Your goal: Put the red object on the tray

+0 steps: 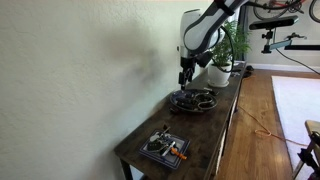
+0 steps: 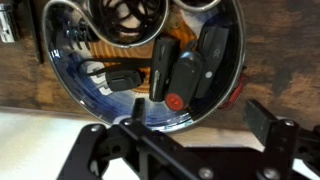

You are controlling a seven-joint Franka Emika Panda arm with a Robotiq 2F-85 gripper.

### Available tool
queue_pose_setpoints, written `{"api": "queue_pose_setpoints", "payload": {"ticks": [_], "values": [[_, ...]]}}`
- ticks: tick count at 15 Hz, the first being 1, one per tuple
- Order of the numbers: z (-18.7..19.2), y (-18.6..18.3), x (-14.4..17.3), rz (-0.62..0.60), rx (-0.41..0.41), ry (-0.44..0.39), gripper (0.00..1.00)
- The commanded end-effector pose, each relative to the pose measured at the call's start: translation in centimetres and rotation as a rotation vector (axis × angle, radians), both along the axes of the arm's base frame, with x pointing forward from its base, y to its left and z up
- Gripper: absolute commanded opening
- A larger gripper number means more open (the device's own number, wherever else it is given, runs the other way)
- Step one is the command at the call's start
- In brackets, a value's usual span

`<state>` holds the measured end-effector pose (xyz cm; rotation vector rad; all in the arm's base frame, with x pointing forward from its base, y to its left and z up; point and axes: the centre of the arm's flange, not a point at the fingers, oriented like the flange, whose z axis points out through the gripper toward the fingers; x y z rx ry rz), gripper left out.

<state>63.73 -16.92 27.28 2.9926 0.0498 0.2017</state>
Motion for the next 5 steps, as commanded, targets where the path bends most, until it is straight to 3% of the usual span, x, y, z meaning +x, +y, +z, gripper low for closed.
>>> {"api": "queue_pose_setpoints", "payload": {"ticks": [1, 2, 5], "values": [[2.2, 2.3, -2.7, -0.035, 0.039, 0.053, 1.0], [0.8, 0.8, -0.6, -0.004, 0.019, 0.028, 1.0], [1.0, 1.0, -0.5, -0.001, 0.019, 0.03, 1.0]]}}
